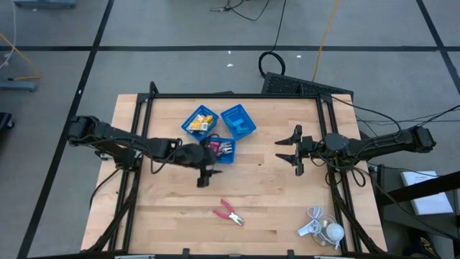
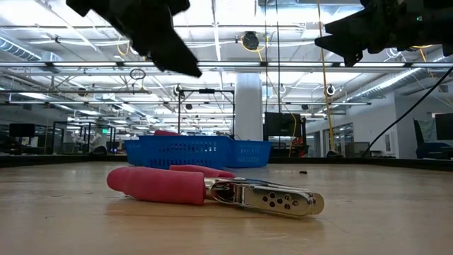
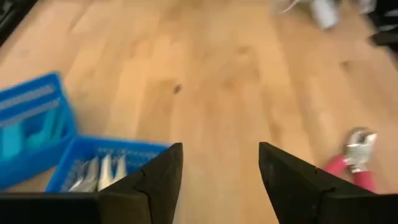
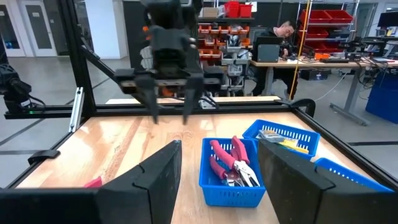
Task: Pick & Place School Supplies
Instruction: Put the pink hole puncher into the bottom blue bin
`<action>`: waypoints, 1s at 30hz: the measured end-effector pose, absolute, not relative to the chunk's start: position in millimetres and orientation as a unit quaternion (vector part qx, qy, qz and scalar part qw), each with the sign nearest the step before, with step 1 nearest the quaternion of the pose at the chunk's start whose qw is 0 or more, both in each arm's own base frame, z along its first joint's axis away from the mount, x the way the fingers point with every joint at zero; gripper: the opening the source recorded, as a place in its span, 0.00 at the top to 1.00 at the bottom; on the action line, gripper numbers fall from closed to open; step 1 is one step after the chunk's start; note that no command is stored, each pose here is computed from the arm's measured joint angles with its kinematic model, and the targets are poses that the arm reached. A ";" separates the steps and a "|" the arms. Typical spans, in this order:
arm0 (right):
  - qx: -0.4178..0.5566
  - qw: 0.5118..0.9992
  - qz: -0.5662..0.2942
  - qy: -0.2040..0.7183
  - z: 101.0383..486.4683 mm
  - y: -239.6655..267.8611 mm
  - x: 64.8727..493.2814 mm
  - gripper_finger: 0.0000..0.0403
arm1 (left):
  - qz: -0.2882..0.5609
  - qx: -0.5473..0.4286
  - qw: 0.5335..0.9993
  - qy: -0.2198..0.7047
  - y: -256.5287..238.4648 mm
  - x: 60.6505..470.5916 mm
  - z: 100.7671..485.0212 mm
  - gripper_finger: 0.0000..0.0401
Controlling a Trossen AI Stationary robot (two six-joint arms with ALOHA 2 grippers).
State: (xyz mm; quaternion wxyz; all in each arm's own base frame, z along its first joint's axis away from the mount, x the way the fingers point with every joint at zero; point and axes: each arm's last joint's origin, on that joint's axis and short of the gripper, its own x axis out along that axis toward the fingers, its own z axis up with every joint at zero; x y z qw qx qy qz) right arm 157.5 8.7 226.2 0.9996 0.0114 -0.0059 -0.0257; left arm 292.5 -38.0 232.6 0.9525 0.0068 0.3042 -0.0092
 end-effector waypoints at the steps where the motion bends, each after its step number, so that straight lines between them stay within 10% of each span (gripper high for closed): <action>1: 0.011 1.000 -0.026 -0.006 226.3 8.7 157.5 0.50 | -0.019 0.011 0.955 0.296 -42.6 292.8 233.9 0.47; 30: 0.012 1.000 -0.026 -0.010 226.9 8.7 157.5 0.50 | -0.174 0.055 0.927 0.329 -138.6 320.8 133.6 0.47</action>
